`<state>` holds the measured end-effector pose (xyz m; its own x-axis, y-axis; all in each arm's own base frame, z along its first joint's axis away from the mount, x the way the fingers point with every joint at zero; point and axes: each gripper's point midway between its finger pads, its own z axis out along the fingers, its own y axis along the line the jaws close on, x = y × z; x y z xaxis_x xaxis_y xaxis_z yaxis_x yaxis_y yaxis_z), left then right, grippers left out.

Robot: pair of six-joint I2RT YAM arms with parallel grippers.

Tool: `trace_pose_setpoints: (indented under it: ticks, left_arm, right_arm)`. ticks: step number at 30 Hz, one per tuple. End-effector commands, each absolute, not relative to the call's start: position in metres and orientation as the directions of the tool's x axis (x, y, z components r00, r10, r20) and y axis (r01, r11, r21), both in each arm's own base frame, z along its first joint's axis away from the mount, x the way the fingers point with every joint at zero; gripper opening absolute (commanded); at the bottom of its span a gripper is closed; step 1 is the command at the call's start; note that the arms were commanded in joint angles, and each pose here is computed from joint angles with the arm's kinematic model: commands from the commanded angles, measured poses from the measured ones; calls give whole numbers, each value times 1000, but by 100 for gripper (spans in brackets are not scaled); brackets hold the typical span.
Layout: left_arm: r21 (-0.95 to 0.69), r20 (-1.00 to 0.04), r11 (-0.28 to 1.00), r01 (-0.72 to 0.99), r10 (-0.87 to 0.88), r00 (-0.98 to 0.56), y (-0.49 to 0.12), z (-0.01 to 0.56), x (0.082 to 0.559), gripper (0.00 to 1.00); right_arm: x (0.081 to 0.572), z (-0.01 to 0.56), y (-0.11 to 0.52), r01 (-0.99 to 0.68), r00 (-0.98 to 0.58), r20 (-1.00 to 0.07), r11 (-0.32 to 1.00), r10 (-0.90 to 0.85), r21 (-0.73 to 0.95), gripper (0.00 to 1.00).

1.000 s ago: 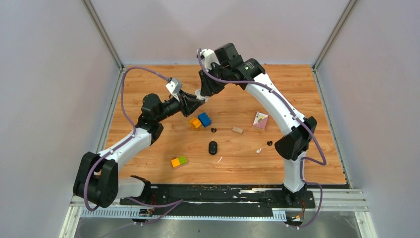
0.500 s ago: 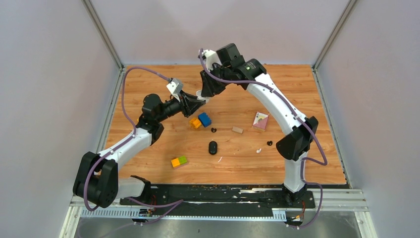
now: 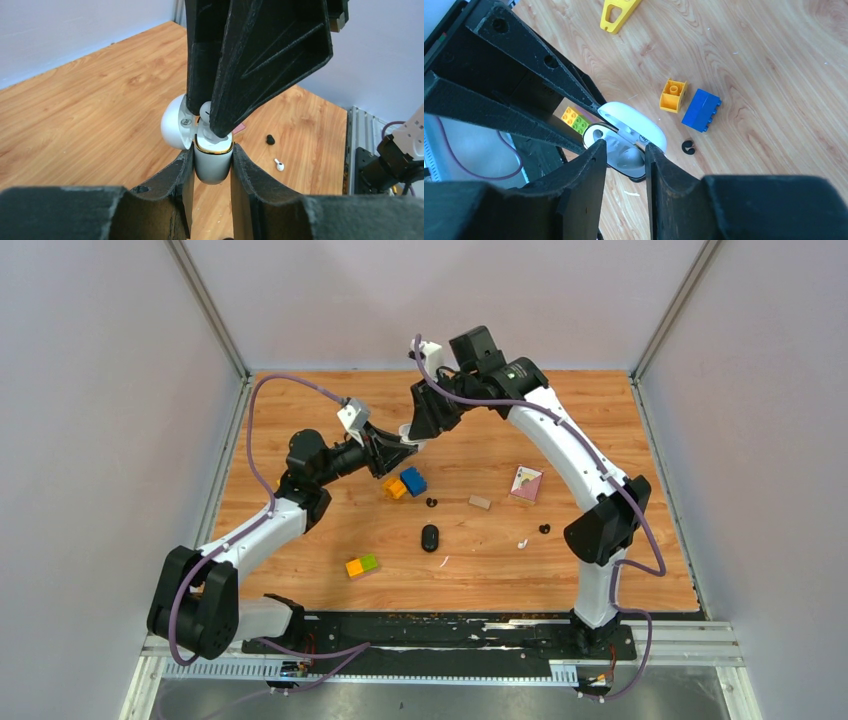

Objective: Insert the wireless bluetooth earbuds into the charging case
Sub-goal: Pick up the left earbud from the right side groove of the charging case.

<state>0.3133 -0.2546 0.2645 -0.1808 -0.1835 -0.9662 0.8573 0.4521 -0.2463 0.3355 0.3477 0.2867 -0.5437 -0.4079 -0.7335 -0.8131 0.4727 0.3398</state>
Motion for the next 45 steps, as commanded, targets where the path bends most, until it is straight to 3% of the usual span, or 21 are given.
trace_pose_setpoints:
  ticks: [1,5,10,32,36,41,45]
  left_arm:
    - [-170,-968,424,890,-240,-70,-253,307,314,0]
    - [-172,-968,420,891,-242,-72,-253,309,314,0]
    - [-171,-967,406,898,-245,-74,-254,311,313,0]
    - [-181,-963,396,900,-259,-79,-256,317,313,0]
    - [-179,-963,396,900,-259,-78,-256,317,313,0]
    - [-179,-963,399,899,-259,-77,-255,316,313,0]
    - [-178,-965,401,899,-249,-80,-255,311,312,0]
  right_arm:
    - [320,304,339,-844,-514,-757,396,-404,362,33]
    - [317,302,339,-853,-507,-757,369,-412,370,28]
    - [311,302,338,-868,-488,-762,324,-425,375,30]
    - [322,279,337,-866,-482,-737,387,-474,318,24]
    - [316,281,341,-873,-475,-738,363,-480,326,30]
    - [313,277,340,-882,-458,-733,357,-503,307,15]
    - [315,286,338,-887,-444,-747,361,-494,289,10]
